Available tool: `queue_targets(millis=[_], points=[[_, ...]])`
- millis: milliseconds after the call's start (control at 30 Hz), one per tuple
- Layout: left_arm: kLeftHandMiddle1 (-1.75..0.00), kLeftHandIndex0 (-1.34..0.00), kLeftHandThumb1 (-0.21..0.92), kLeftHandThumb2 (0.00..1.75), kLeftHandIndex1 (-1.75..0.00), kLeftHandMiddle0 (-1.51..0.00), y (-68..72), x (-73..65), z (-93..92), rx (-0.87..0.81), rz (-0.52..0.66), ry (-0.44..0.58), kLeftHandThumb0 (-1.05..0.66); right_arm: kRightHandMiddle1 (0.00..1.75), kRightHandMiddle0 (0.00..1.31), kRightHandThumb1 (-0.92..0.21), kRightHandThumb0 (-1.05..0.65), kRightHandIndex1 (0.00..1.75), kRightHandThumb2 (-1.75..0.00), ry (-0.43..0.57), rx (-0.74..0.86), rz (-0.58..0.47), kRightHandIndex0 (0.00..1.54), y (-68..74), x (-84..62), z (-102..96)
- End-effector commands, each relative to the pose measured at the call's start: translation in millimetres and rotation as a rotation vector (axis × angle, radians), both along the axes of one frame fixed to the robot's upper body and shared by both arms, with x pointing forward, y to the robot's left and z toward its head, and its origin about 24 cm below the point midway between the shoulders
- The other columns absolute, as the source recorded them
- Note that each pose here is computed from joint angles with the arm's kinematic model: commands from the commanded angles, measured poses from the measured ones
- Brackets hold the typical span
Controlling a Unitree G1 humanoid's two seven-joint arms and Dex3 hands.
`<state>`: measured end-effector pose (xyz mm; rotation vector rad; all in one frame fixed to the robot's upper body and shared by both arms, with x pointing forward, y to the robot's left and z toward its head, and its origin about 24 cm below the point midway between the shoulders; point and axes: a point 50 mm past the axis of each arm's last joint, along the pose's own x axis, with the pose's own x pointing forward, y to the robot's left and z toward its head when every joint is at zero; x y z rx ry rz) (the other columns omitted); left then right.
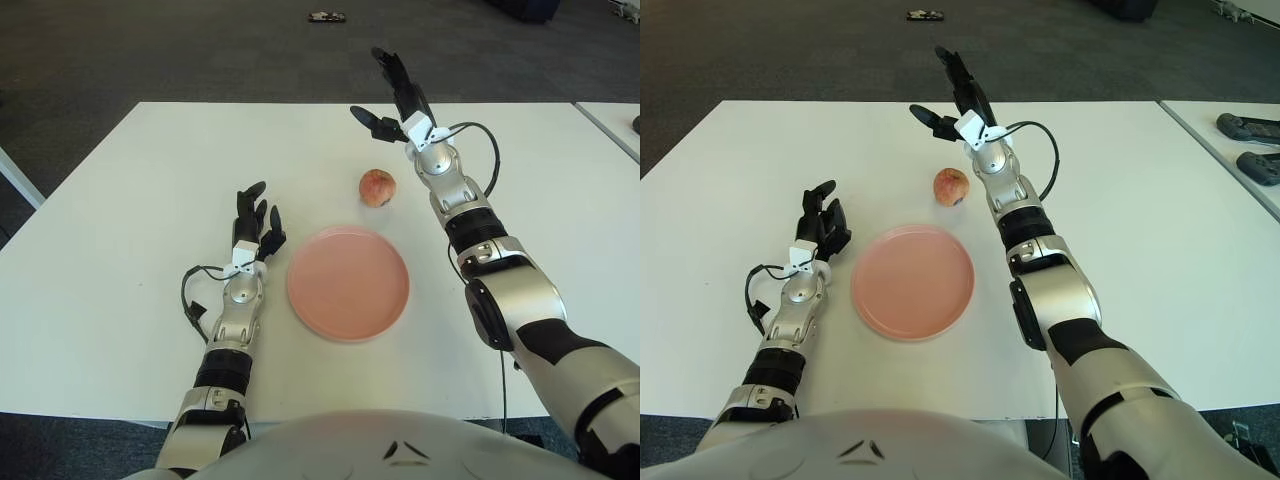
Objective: Put the apple into the plate.
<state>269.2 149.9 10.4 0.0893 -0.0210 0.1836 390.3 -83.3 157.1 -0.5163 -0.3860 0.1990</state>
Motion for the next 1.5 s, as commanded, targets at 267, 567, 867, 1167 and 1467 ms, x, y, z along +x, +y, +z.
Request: queue_targets(millis=[267,567,867,1167,1467], points=[[-0.01,0.0,0.92,0.8,-0.87,-0.42,0.5,1.4,3.4,0.003,0.009,-0.017,-0.76,0.34,0.0,-0.92,-0.82,0.39,-0.55,0.176,-0.187,-0.153,0.12,-18.9,9.9,-47.5],[-0.01,0.0,0.92,0.79,-0.87,-0.42,1.1,0.2,3.1,-0.003,0.01,-0.021,-0.75,0.35,0.0,-0.92,-0.85,0.41,-0.58,0.203,-0.233,-0.159,0.09,-19.4,9.1,-54.4],[-0.01,0.0,0.92,0.79,-0.85,-0.41,2.7,-0.8,3.4,0.005,0.013,-0.026,-0.75,0.3,0.0,-0.92,-0.85,0.33,-0.58,0.258,-0.268,-0.176,0.06,-25.2,7.6,-64.4],[0.0,0.0,0.92,0.8,-0.84,-0.4,3.7,-1.9,4.3,0.006,0.017,-0.027,-0.75,0.27,0.0,-0.92,-0.85,0.28,-0.54,0.287,-0.307,-0.169,0.08,-25.2,4.3,-73.9],[0.0,0.0,0.92,0.8,-0.84,-0.4,3.7,-2.3,4.5,0.013,0.01,-0.022,-0.76,0.25,0.0,-0.92,-0.86,0.28,-0.53,0.306,-0.358,-0.161,0.09,-26.3,1.0,-82.5]])
